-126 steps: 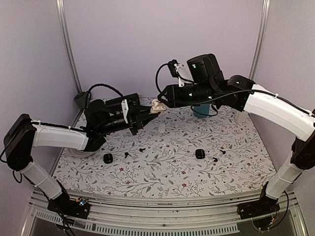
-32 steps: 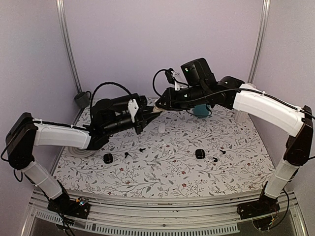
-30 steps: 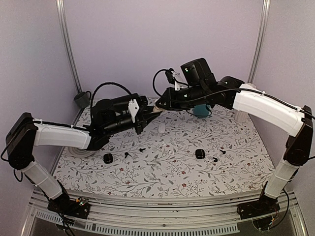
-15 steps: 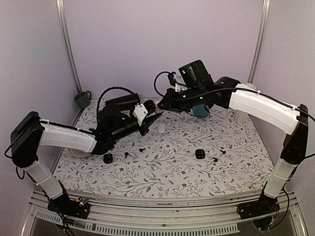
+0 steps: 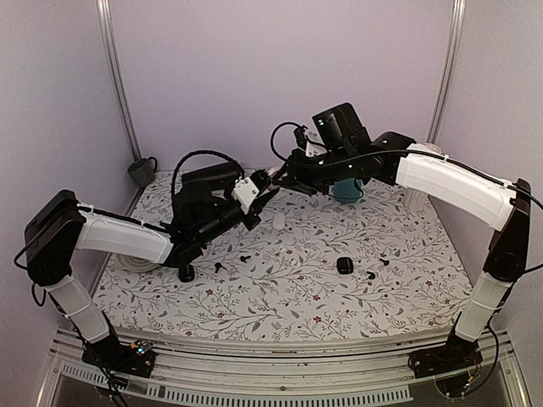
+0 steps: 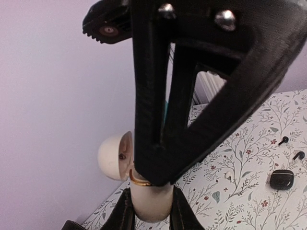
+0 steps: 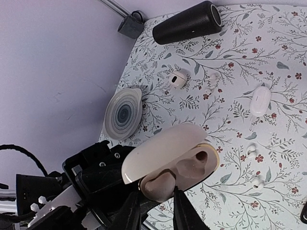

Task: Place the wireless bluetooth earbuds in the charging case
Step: Adjust the left earbud in the left side groove of the charging case, then pick up the right earbud from the center of the board.

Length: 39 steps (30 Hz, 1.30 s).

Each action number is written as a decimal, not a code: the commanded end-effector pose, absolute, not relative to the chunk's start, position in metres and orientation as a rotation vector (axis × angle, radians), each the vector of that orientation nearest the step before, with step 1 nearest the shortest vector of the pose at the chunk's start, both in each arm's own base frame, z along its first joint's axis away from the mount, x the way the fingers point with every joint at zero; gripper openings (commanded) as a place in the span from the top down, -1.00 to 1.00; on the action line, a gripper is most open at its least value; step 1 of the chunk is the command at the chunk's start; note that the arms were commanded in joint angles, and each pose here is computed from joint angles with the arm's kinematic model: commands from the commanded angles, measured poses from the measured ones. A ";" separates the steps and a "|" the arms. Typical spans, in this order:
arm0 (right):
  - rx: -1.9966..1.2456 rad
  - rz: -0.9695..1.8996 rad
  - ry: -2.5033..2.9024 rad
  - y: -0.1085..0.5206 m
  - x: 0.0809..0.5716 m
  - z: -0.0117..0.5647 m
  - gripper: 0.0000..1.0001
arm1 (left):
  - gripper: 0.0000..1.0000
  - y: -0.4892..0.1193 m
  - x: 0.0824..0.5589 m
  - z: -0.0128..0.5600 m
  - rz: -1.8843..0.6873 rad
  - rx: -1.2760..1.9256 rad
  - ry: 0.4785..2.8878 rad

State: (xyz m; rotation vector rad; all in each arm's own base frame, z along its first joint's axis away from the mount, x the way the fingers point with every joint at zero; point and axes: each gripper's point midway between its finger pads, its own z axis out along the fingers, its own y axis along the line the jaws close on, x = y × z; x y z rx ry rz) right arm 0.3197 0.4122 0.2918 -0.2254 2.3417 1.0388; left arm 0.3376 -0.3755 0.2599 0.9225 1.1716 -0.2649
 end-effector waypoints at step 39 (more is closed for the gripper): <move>-0.108 0.605 2.241 0.249 0.339 0.242 -0.20 | 1.00 -0.359 0.274 0.291 -1.177 1.022 1.063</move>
